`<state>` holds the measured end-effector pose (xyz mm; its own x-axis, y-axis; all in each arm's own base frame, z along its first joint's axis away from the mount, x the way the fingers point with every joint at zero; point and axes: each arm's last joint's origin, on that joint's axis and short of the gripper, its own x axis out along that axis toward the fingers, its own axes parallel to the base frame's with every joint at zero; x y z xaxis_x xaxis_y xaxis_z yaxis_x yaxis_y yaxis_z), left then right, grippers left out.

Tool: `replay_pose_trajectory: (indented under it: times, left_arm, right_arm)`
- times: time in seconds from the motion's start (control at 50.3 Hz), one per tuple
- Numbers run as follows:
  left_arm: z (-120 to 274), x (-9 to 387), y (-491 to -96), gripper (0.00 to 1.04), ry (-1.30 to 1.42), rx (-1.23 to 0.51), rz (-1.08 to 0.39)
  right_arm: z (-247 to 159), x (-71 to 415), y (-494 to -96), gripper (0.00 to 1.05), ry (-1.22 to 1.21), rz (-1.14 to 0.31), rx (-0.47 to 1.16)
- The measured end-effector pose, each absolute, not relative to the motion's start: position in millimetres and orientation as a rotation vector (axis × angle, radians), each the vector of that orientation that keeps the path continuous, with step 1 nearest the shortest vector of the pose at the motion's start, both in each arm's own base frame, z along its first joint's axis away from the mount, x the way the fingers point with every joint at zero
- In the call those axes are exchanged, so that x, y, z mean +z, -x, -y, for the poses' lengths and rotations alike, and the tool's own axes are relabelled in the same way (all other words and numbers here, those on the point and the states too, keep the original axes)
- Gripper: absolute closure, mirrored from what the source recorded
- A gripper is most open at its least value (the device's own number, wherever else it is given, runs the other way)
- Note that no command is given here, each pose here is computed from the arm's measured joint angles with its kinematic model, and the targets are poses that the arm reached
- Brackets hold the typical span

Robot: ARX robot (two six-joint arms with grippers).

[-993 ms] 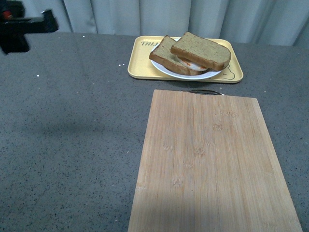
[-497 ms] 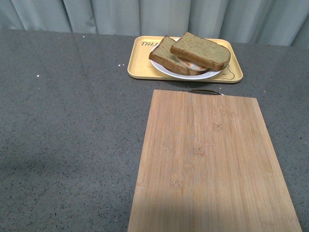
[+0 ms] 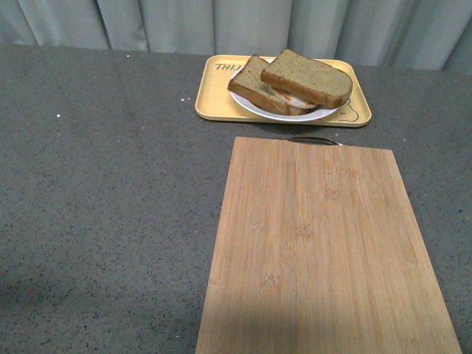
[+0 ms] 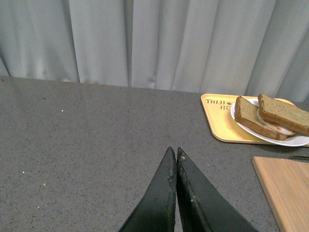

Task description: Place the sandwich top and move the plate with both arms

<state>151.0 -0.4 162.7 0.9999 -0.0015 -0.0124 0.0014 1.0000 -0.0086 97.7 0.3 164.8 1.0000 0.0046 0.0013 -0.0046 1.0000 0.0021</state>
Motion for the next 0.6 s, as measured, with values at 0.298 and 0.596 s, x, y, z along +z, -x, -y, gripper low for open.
replay_pose_trajectory:
  times: [0.298, 0.596]
  left_arm:
    - [0, 169, -136, 1.01, 0.008, -0.002, 0.011]
    - [0, 172, -126, 1.01, 0.008, -0.002, 0.018]
  right_arm:
    - [0, 165, -98, 0.09, -0.002, 0.002, 0.004]
    - [0, 165, -98, 0.09, -0.002, 0.002, 0.004]
